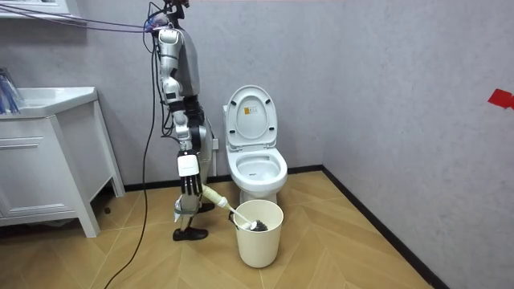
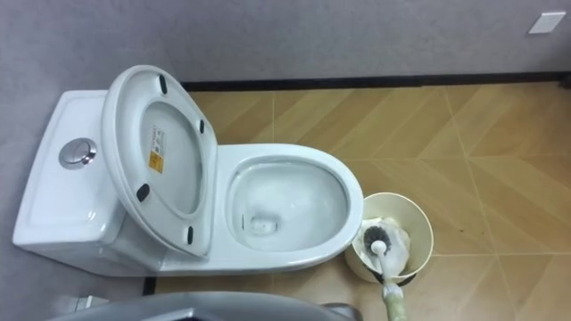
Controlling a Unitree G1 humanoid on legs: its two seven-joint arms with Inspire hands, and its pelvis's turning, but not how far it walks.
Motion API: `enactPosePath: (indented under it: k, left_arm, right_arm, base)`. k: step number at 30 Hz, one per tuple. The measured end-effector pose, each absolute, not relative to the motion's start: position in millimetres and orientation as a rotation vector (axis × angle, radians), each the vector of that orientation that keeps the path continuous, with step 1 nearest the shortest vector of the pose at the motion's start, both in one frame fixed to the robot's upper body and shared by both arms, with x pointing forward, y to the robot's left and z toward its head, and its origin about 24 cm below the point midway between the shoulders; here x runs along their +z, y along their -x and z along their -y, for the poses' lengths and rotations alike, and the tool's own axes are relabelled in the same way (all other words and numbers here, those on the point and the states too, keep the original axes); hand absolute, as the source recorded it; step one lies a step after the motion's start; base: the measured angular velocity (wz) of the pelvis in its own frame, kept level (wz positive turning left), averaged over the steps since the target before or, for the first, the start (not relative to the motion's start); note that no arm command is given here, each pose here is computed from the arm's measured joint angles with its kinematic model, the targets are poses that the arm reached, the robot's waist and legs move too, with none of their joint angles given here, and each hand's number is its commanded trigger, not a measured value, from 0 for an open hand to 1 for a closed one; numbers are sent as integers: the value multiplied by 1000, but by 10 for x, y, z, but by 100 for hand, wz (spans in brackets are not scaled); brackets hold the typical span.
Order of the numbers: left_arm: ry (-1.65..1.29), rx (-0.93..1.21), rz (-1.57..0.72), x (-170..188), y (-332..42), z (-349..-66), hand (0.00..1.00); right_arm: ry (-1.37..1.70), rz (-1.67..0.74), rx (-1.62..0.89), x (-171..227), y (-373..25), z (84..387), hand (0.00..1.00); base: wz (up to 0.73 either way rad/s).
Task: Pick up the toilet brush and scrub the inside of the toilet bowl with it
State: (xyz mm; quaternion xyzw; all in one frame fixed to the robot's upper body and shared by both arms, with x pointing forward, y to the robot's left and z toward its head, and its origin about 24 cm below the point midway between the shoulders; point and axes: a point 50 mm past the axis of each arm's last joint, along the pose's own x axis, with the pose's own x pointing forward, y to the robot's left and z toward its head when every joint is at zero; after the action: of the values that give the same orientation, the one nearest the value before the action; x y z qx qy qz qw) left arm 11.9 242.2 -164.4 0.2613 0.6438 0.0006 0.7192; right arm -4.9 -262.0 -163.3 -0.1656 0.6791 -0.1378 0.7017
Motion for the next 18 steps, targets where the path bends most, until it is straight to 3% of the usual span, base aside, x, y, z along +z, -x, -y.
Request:
enactPosePath:
  k: [18]
  left_arm:
    - [-583, 122, -1385, -1597, -155, -2540, 0]
  right_arm:
    - [267, -1456, -684, -1564, 54, 2783, 0]
  base:
    - [2]
